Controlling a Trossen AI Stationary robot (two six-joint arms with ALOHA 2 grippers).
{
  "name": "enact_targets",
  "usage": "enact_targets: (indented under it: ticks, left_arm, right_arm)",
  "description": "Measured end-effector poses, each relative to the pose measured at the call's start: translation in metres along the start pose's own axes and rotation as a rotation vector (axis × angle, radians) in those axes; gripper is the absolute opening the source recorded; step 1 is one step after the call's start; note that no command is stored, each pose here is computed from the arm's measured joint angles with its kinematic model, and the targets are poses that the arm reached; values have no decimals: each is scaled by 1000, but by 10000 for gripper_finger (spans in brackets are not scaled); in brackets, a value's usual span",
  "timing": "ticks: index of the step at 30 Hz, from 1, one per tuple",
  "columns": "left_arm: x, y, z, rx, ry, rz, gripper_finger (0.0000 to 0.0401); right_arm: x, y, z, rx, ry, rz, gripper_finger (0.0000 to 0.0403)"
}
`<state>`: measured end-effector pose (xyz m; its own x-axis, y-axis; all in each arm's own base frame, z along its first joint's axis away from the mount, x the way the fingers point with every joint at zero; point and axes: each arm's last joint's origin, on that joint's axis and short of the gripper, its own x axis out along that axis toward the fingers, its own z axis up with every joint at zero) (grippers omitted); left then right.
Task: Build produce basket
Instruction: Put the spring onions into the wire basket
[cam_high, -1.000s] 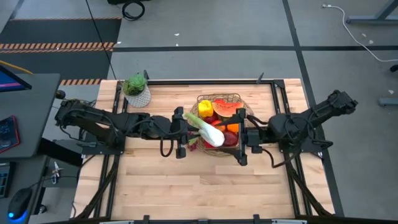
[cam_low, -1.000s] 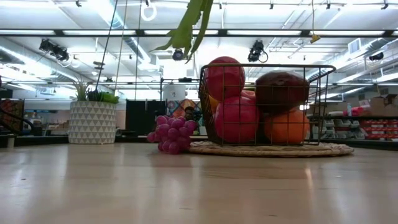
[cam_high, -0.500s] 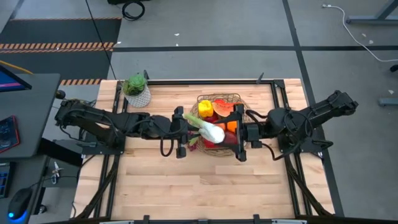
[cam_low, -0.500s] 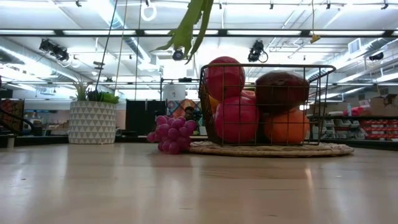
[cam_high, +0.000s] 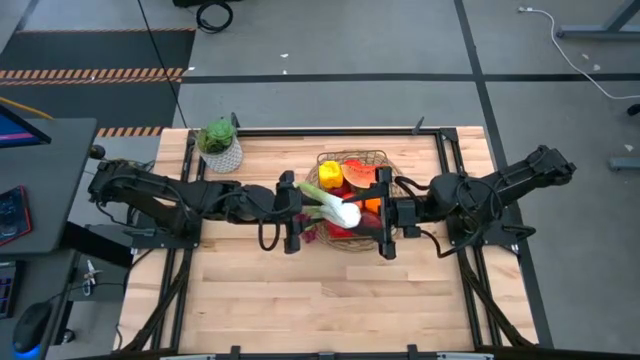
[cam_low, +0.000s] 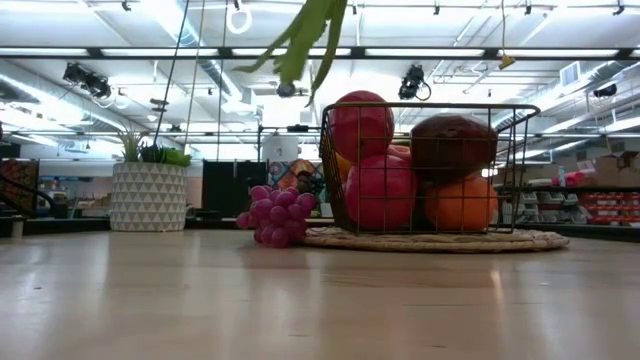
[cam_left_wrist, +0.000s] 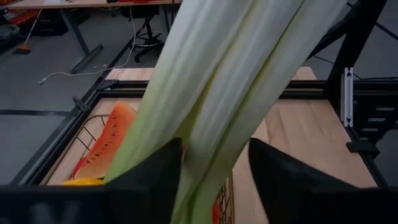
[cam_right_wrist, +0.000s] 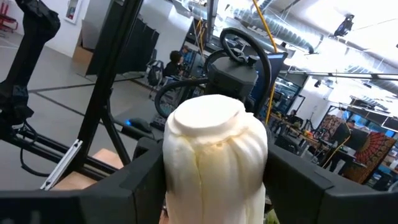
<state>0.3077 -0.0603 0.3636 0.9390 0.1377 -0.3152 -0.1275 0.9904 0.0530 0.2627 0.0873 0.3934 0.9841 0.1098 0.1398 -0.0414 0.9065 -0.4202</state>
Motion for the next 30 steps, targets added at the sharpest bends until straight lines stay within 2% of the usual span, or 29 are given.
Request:
enact_targets:
  ticks: [4,8,11,17,20,24,30]
  left_arm:
    - [-8,3,4,24,-14,-1,245]
    - [-30,10,13,16,-50,6,281]
    - [-43,15,18,9,-70,4,290]
    - [-64,15,24,-2,-117,-23,283]
    - [-65,14,22,0,-96,-29,278]
    - [-58,10,17,17,-52,-29,275]
    - [-40,2,5,117,31,-65,274]
  right_arm:
    - [-1,4,2,5,-2,12,241]
    - [-3,10,3,-7,19,23,241]
    - [-4,15,2,-35,42,44,240]
    - [-12,24,10,-60,33,57,240]
    - [-20,21,20,16,-20,81,240]
    - [-25,15,26,184,-67,95,240]
    - [-32,-8,27,448,-52,-92,240]
